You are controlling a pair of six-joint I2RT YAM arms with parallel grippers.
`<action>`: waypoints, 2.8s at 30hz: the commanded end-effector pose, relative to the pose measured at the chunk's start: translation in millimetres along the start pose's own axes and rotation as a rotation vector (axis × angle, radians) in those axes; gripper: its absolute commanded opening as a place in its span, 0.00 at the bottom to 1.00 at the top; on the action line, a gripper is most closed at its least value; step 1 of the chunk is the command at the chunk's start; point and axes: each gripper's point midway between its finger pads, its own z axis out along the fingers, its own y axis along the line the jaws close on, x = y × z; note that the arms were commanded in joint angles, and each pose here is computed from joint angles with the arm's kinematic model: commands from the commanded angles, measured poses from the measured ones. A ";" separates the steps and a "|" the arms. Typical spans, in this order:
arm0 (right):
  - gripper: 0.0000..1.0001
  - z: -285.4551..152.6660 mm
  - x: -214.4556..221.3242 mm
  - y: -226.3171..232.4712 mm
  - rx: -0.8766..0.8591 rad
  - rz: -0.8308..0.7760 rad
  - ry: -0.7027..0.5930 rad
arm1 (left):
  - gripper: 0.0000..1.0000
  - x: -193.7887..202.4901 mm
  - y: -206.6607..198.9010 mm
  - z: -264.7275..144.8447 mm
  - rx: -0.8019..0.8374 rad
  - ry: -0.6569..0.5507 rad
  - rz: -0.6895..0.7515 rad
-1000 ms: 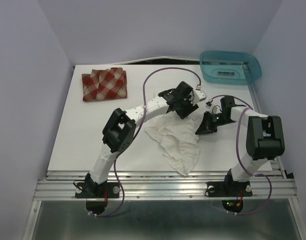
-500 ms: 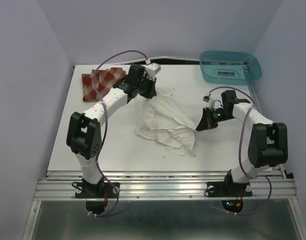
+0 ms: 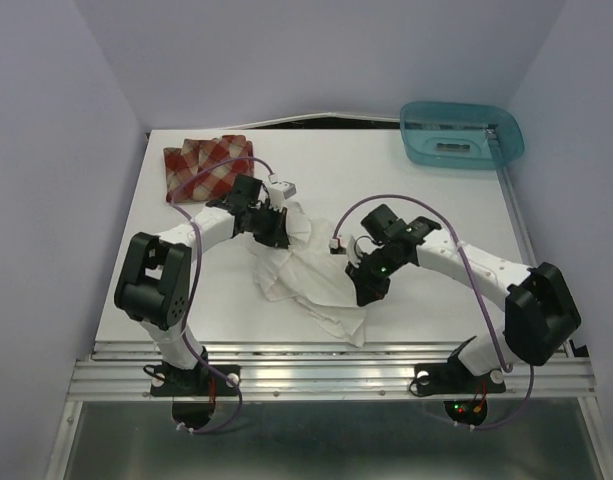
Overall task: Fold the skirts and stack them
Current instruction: Flatten the skirt out
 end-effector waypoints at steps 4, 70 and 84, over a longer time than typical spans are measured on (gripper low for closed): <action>0.05 28.0 25.7 -10.8 0.060 -0.064 0.177 | 0.00 33.5 46.3 -17.5 -0.109 0.104 0.004; 0.01 100.4 -168.7 -90.7 0.098 -0.169 -0.182 | 0.00 39.5 78.9 -43.8 -0.088 0.054 0.038; 0.01 8.2 -177.8 -16.7 0.080 -0.250 -0.267 | 0.09 84.2 134.6 -149.8 -0.292 0.091 -0.117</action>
